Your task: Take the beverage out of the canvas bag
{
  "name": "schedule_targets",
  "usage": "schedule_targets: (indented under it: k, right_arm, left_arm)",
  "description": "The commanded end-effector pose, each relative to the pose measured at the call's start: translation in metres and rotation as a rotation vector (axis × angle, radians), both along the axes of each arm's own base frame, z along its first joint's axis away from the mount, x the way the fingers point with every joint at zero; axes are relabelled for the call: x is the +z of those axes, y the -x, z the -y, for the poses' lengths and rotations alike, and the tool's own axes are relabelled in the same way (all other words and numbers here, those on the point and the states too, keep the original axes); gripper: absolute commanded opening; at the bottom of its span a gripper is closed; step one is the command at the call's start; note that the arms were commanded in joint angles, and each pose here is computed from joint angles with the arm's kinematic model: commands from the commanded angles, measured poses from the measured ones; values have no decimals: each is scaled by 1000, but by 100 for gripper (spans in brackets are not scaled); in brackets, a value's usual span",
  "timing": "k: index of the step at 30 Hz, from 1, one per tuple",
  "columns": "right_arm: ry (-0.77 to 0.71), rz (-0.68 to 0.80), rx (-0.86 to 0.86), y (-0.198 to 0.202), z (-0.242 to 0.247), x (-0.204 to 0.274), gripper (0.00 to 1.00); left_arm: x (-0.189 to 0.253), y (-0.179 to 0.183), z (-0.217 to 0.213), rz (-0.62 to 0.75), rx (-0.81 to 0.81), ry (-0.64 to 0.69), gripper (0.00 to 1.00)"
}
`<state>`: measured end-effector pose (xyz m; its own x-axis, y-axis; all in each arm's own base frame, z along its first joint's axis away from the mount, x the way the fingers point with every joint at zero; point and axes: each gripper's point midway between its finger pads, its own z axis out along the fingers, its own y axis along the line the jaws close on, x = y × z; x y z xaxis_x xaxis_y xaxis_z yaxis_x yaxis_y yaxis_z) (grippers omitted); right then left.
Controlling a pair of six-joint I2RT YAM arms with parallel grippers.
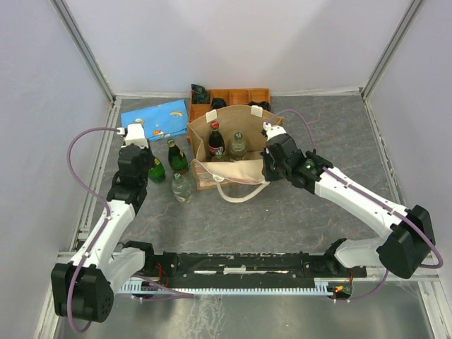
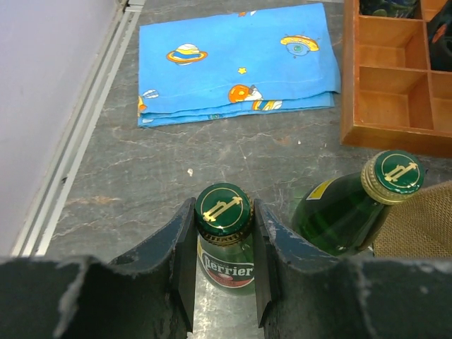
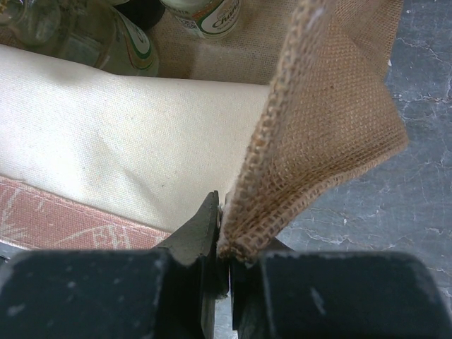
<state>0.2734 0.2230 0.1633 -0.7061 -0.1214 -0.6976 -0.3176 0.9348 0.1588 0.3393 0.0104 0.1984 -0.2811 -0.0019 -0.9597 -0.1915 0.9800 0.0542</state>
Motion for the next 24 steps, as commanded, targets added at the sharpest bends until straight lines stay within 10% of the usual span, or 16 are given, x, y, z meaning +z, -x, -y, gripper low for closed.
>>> schedule_targets:
  k: [1,19,24]
  right_arm:
    - [-36,51,17,-7,-9,22,13]
    - [-26,71,-3,-14,-9,23,13]
    - [-26,63,-4,-12,-8,22,13]
  left_arm:
    - [64,-20,11,299,-45,93,3]
    - [38,-26,29,197,-148,90,4]
    - [37,-19,27,133,-150,60,41]
